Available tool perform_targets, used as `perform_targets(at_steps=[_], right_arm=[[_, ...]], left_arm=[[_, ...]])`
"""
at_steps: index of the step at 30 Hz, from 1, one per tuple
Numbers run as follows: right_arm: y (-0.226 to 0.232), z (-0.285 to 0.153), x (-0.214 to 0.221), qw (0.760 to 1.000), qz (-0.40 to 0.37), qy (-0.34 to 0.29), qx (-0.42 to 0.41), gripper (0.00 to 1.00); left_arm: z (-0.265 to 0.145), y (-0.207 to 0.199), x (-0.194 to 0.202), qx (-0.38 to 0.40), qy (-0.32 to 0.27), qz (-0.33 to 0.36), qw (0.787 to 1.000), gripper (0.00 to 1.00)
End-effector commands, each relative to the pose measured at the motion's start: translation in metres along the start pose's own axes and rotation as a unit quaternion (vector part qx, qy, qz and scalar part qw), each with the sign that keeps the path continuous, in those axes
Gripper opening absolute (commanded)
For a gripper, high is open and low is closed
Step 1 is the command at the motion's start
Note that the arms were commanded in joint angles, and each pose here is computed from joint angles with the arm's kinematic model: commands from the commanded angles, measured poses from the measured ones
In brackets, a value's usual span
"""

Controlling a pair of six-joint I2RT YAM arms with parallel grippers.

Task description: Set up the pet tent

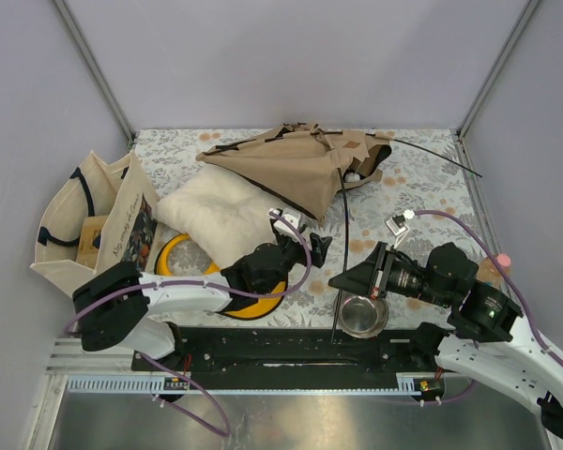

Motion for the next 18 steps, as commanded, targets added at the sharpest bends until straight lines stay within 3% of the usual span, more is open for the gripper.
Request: perform_targets(at_steps=[1,13,18], right_arm=[[0.037,-0.007,-0.018,0.997,-0.022,-0.054,-0.06,0.0],[0.041,-0.008,-0.019,0.996,-0.015,-0.053,-0.066,0.0],[0.039,-0.01,-0.02,0.996,-0.013,-0.063,-0.066,0.0]], left_arm=[[0.016,-0.003,-0.039,-0.024,-0.078,-0.011,0.997,0.74],[0.042,-0.002,-0.036,-0.04,-0.066,0.01,0.997,0.46],[0.046,0.002,-0.028,-0.035,-0.056,0.011,0.998,0.44]])
Point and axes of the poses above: each gripper's point midway between its finger pads, its own z axis out along the fingers, its own y axis along the line the jaws close on, x = y × z, the point moved 4 cm from there along -z, back along the fingers, and after that the axes turned 7 degrees about z, right-handed, at the moved point
